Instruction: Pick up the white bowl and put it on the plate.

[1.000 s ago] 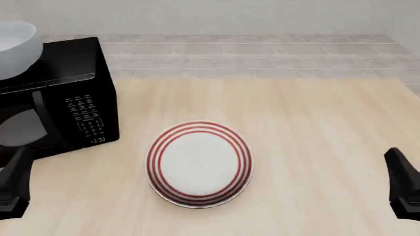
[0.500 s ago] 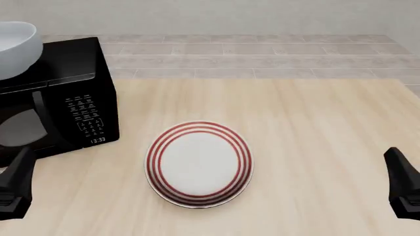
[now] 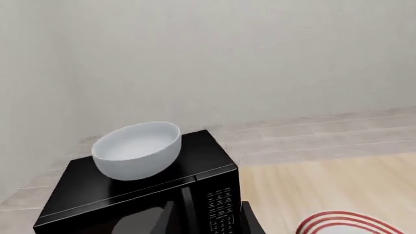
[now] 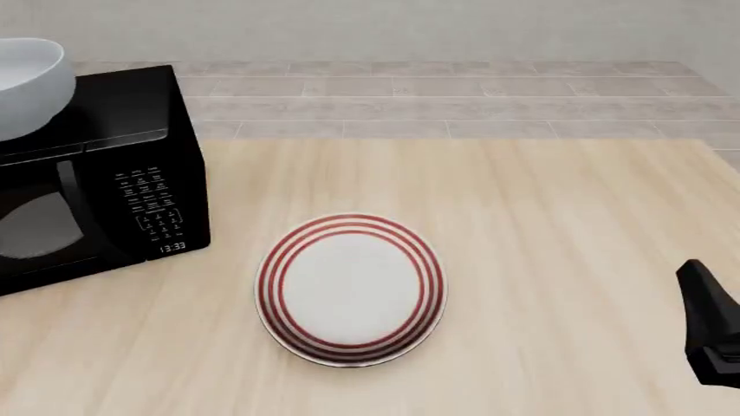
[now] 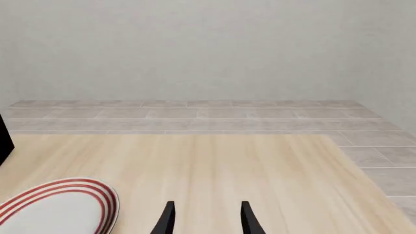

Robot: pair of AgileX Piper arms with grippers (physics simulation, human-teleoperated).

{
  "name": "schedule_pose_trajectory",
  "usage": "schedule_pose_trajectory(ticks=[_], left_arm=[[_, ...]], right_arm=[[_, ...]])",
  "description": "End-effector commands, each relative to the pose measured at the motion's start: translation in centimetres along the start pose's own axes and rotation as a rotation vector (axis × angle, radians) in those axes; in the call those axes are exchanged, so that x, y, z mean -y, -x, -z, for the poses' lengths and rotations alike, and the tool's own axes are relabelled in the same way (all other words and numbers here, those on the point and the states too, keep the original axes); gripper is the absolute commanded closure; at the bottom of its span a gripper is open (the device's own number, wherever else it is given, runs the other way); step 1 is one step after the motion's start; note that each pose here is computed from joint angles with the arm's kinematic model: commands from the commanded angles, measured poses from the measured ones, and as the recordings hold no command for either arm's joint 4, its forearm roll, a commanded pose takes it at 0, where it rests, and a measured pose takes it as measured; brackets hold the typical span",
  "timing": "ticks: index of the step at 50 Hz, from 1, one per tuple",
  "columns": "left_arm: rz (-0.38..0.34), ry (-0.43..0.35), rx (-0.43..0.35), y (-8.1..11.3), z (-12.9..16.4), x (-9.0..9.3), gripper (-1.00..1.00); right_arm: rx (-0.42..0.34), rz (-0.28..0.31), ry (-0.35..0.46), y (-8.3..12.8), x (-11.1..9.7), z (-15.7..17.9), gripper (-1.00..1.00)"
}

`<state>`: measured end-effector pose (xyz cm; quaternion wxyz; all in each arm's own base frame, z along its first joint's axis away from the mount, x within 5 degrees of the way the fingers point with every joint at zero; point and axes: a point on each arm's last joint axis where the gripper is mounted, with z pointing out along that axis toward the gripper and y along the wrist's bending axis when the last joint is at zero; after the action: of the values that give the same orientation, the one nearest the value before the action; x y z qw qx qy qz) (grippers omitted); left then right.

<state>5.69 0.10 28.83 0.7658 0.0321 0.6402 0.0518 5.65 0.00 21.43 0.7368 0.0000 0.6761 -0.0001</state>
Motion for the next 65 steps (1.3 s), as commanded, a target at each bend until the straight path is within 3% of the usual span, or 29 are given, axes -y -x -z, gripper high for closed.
schedule_pose_trajectory(ticks=[1, 5, 10, 15, 17, 20, 26, 34, 40, 49, 52, 61, 65], left_arm=[[-0.062, -0.014, -0.002, 4.1, -1.9, -0.4, -1.0], [-0.141, 0.014, 0.037, 5.5, -2.0, -0.7, -1.0], [-0.153, -0.013, -0.001, 6.8, -3.3, -0.7, -1.0], [-0.202, -0.007, -0.034, 6.8, -5.3, -0.8, -1.0], [-0.189, -0.012, -0.067, 7.1, -6.3, -0.9, -1.0], [-0.229, 0.005, -0.033, 8.3, -6.0, -1.1, -1.0], [-0.213, -0.035, -0.069, 11.2, -6.8, -1.1, -1.0], [-0.266, -0.002, -0.058, 12.5, -8.2, -1.6, -1.0], [-0.308, -0.02, -0.067, 13.4, -8.7, -1.6, -1.0], [-0.402, -0.054, -0.077, 13.7, -8.5, -1.3, -1.0], [-0.46, -0.066, -0.075, 13.0, -8.2, -1.1, -1.0], [-0.515, -0.072, -0.137, 11.6, -9.2, -1.2, -1.0], [-0.59, -0.135, -0.177, 10.3, -9.1, -0.5, -1.0]], right_arm=[[0.0, 0.0, 0.0, 0.0, 0.0, 0.0, -1.0], [0.0, 0.0, 0.0, 0.0, 0.0, 0.0, -1.0], [0.0, 0.0, 0.0, 0.0, 0.0, 0.0, -1.0], [0.0, 0.0, 0.0, 0.0, 0.0, 0.0, -1.0], [0.0, 0.0, 0.0, 0.0, 0.0, 0.0, -1.0], [0.0, 0.0, 0.0, 0.0, 0.0, 0.0, -1.0], [0.0, 0.0, 0.0, 0.0, 0.0, 0.0, -1.0], [-0.003, 0.008, 0.001, 0.0, 0.0, -0.1, -1.0], [-0.003, 0.009, 0.001, 0.0, 0.0, -0.1, -1.0], [-0.001, 0.001, 0.0, 0.0, 0.0, 0.0, -1.0], [-0.001, 0.001, 0.0, 0.1, 0.0, 0.0, -1.0], [-0.002, 0.001, 0.0, 0.0, 0.0, -0.2, -1.0], [-0.002, 0.001, 0.0, 0.0, 0.0, -0.2, -1.0]])
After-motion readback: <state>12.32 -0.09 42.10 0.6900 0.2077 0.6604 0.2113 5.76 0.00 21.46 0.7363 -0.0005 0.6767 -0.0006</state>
